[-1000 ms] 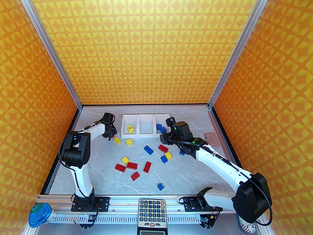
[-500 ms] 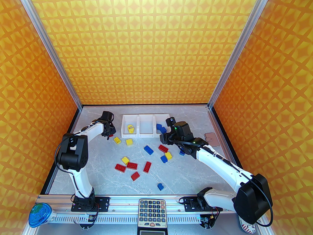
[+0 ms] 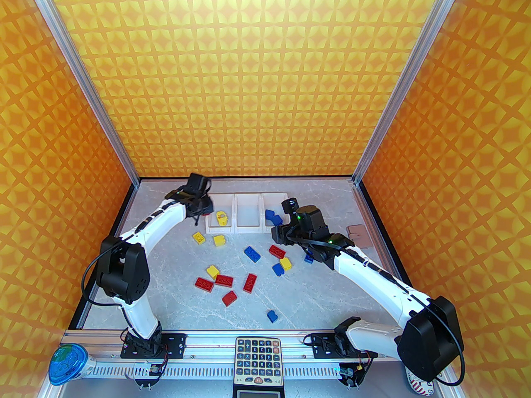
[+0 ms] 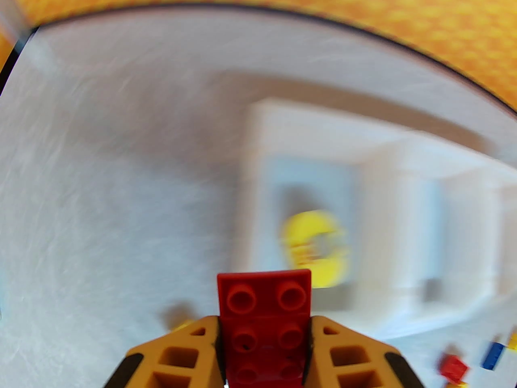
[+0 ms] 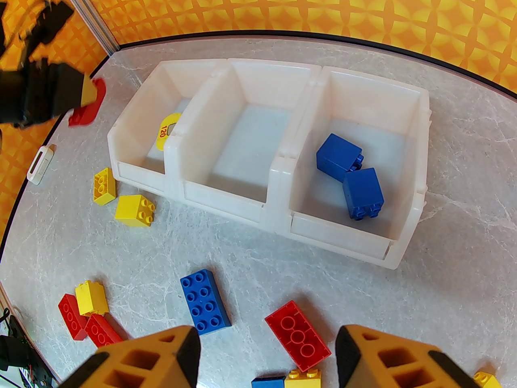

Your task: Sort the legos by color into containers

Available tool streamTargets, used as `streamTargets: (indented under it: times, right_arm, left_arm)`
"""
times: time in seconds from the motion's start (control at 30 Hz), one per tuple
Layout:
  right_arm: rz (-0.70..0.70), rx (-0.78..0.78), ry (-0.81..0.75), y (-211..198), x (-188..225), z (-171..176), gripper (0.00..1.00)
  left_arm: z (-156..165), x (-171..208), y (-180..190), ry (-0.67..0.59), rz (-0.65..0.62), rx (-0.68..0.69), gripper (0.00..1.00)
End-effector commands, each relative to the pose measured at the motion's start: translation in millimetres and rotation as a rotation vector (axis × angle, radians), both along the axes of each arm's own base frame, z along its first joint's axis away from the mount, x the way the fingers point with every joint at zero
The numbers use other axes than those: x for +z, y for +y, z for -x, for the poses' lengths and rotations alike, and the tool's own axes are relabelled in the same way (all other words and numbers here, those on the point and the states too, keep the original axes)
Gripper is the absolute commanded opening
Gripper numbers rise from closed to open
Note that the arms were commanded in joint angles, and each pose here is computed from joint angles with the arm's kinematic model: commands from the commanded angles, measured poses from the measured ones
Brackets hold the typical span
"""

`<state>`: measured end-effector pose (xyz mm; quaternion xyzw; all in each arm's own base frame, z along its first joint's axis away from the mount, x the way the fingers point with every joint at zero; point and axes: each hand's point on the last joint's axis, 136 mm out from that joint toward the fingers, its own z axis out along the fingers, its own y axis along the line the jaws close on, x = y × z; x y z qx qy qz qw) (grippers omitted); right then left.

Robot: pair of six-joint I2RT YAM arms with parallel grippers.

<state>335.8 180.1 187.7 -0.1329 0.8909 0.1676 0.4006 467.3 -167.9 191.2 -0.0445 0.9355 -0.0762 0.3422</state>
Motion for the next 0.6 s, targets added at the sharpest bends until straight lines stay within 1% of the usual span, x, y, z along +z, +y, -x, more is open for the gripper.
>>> streamTargets:
  times: [0.0,0.13,0.23,0.4,0.47,0.5,0.53,0.57]
  right_arm:
    - [-0.012,-0.01,-0.025,0,12,1,0.61]
    - [-0.016,-0.012,-0.024,0,12,1,0.6]
    - [-0.013,-0.016,-0.026,-1,11,1,0.6]
    - [-0.015,-0.013,-0.02,0,9,0,0.6]
    - [-0.013,-0.011,-0.014,1,7,0,0.6]
    - [-0.013,-0.012,-0.013,1,7,-1,0.6]
    - [-0.013,-0.01,-0.011,1,6,0,0.6]
    - [-0.015,-0.009,-0.011,2,6,-1,0.6]
  left_arm:
    - [-9,-1,-37,0.005,0.014,-0.058,0.29]
    - [-23,-10,-77,0.006,0.017,-0.11,0.3]
    - [-31,-21,-100,0.017,0.002,-0.149,0.32]
    - [-37,-36,-122,0.042,-0.025,-0.191,0.32]
    - [-37,-42,-126,0.053,-0.031,-0.2,0.34]
    - [-37,-42,-129,0.052,-0.032,-0.205,0.36]
    - [-36,-45,-129,0.056,-0.033,-0.205,0.41]
    - [-36,-45,-129,0.057,-0.032,-0.202,0.5]
